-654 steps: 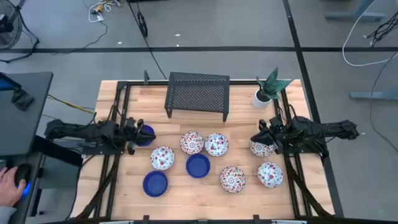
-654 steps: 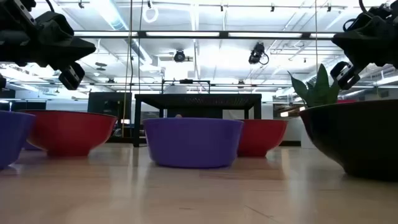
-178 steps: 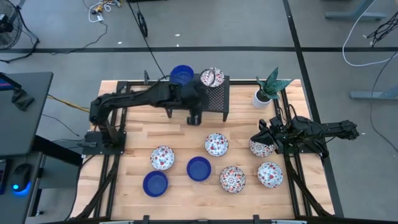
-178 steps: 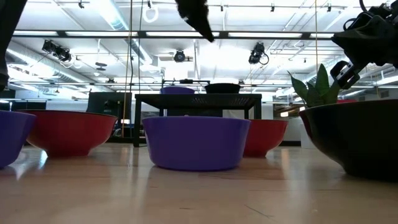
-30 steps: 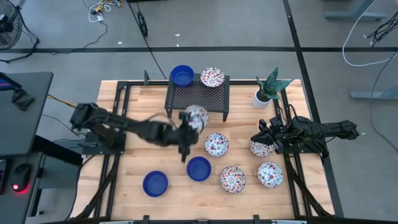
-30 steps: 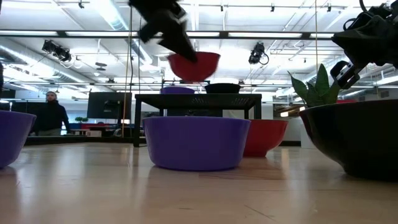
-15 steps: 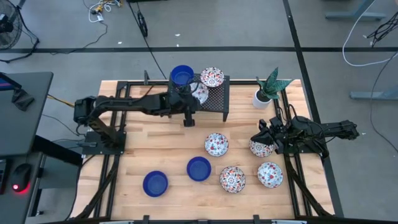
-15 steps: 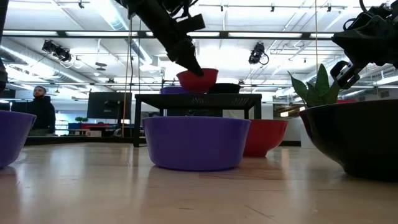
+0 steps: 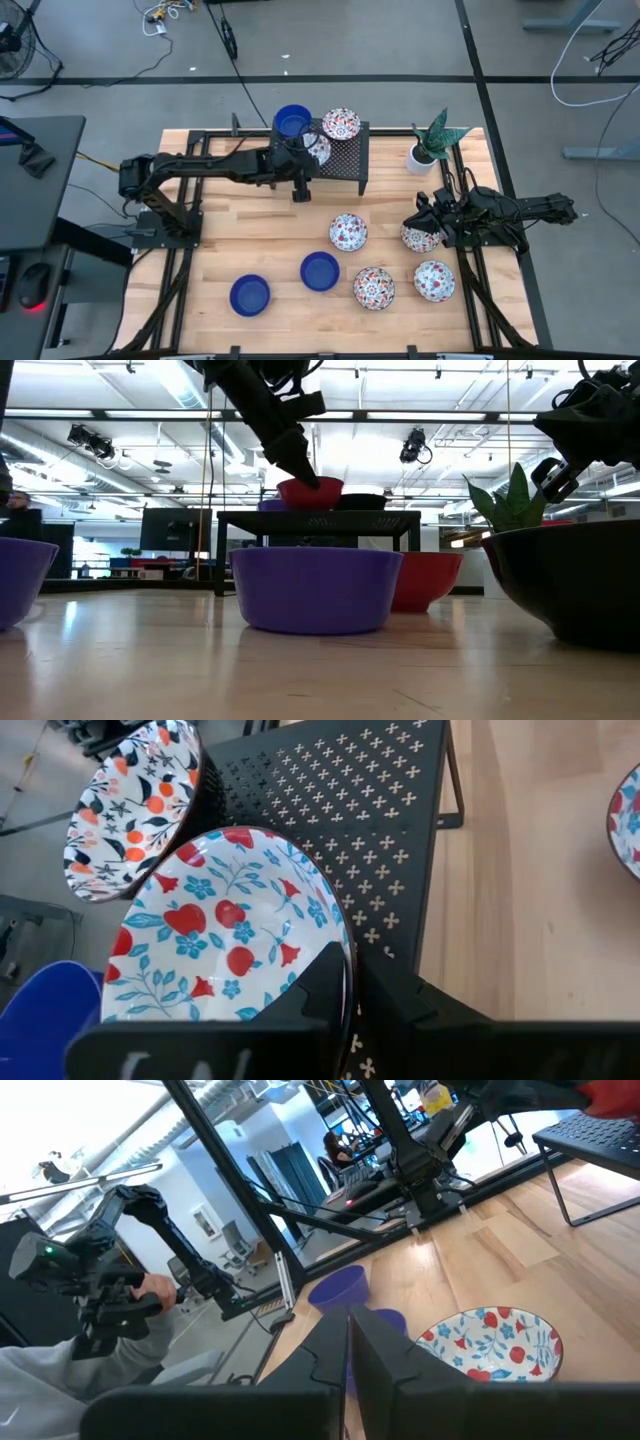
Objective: Pick & Place Mini bowls
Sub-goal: Put the left red bowl on the shelf
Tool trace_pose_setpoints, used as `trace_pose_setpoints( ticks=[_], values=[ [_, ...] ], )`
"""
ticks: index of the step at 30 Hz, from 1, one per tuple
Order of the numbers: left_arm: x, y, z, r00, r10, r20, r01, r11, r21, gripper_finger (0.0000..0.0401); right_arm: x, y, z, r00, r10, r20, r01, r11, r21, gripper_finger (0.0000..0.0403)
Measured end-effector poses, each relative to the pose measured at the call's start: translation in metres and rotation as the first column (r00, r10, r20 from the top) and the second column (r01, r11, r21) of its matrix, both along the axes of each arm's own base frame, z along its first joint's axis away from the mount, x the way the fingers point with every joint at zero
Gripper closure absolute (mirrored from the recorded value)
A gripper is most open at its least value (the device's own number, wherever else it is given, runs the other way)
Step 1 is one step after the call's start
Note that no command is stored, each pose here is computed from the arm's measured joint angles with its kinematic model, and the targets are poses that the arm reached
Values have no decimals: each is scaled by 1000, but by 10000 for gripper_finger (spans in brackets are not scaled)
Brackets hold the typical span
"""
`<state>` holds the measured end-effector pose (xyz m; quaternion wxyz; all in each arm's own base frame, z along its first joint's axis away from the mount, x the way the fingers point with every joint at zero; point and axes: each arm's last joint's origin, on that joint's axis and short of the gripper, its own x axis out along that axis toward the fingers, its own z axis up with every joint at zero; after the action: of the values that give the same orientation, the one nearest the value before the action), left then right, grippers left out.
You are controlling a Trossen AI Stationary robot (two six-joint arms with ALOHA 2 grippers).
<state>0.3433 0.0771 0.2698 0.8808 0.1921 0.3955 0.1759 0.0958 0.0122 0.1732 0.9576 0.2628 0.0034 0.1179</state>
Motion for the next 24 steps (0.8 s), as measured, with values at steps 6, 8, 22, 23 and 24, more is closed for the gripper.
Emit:
trace_pose_setpoints(
  ticks=[6,8,22,23,24],
  values=[
    [0,0,0,1000,1,0,-1,1000,-1,361,0,0,0,1000,0,0,0,1000,0,382],
    [0,0,0,1000,1,1,-1,1000,-1,360,0,0,0,1000,0,0,0,1000,0,382],
    [0,0,0,1000,8,-5,-8,1000,12,343,0,0,0,1000,0,0,0,1000,0,382],
    [0,0,0,1000,12,-6,-12,1000,16,336,0,0,0,1000,0,0,0,1000,0,382],
    [0,1,0,1000,15,-7,-15,1000,18,328,0,0,0,1000,0,0,0,1000,0,382]
  ],
)
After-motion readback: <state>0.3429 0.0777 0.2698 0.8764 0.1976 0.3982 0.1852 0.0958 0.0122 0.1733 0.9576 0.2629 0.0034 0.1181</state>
